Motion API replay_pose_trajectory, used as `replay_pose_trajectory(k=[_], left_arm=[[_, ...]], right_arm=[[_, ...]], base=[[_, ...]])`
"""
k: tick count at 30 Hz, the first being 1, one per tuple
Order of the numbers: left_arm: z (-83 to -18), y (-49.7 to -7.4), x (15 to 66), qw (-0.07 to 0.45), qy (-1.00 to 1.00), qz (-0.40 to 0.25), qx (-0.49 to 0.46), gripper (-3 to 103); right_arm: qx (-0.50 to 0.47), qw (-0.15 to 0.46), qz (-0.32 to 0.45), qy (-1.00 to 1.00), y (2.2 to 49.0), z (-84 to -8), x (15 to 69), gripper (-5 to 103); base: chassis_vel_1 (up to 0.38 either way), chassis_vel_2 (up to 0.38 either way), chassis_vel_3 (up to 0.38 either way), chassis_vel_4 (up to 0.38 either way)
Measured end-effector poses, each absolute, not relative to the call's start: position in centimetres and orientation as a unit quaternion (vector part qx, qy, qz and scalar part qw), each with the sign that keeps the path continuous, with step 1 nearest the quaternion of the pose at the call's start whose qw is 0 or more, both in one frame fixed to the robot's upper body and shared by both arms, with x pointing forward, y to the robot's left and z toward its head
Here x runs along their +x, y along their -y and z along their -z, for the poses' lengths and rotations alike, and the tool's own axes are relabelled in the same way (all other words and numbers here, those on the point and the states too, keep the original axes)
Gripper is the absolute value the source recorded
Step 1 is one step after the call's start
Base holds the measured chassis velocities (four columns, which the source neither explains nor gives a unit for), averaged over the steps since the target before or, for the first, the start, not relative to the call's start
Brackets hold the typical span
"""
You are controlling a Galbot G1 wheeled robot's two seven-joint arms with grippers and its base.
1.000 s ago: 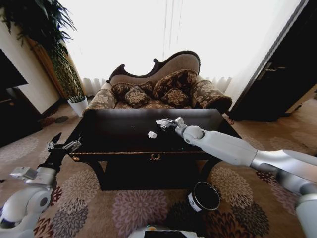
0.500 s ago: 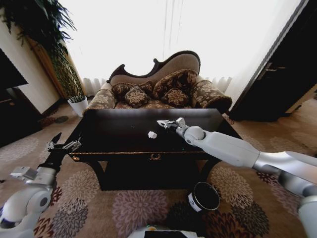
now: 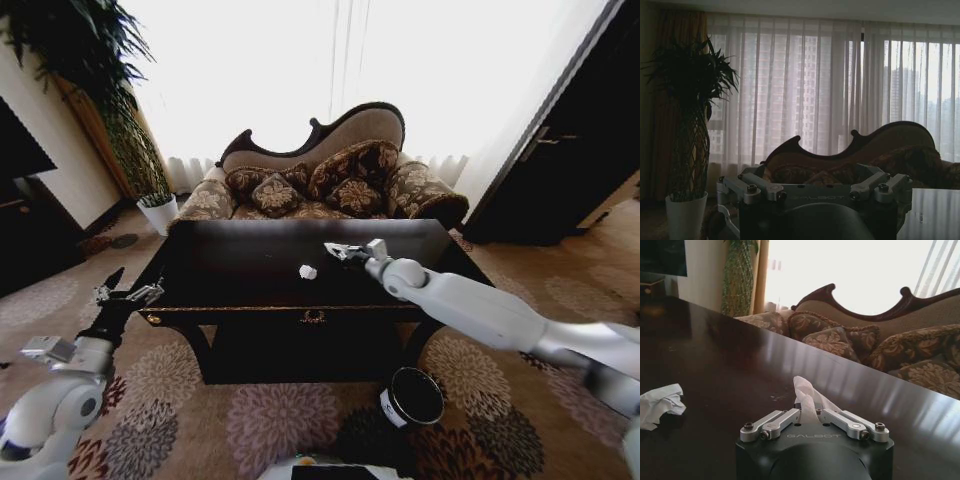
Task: Move to the front of the table and place the trash on the table into the trash bin.
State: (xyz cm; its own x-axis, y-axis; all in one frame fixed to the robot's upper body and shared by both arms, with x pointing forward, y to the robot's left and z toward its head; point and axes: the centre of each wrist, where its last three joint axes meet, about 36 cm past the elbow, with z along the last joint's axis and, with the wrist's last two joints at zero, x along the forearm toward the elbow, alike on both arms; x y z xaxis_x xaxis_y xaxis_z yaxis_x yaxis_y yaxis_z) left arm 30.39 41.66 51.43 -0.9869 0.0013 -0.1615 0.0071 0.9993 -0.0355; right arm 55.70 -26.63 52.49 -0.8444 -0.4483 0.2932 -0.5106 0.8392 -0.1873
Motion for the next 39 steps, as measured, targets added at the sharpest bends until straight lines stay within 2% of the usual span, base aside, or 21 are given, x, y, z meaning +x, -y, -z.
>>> replay_pose_trajectory(k=[10,14,19,29,39], left_arm=[[-51.4,-41.7,30.4,0.081,-0.997,0.018,0.002,100],[-51.4,-41.7,30.4,0.081,-0.997,0.018,0.002,100],[-51.4,-41.7,30.4,0.081,-0.997,0.018,0.002,100],[-51.4,-41.7,30.4,0.081,-0.997,0.018,0.002,100],[-51.4,-41.7,30.4,0.081,-0.997,0.018,0.002,100]], right_arm=[[0.191,0.086,-0.096,0.973,32.7,-52.7,50.2,1],[0.166,0.056,-0.098,0.980,34.5,-53.1,47.8,1],[0.142,0.056,-0.075,0.985,35.4,-52.0,45.5,1],[0.080,0.014,-0.018,0.997,36.6,-52.7,43.1,1],[0.039,-0.010,0.019,0.999,37.7,-48.6,35.1,1]], base=[[0.000,0.000,0.000,0.000],[0.000,0.000,0.000,0.000],[0.000,0.000,0.000,0.000],[0.000,0.000,0.000,0.000],[0.000,0.000,0.000,0.000]])
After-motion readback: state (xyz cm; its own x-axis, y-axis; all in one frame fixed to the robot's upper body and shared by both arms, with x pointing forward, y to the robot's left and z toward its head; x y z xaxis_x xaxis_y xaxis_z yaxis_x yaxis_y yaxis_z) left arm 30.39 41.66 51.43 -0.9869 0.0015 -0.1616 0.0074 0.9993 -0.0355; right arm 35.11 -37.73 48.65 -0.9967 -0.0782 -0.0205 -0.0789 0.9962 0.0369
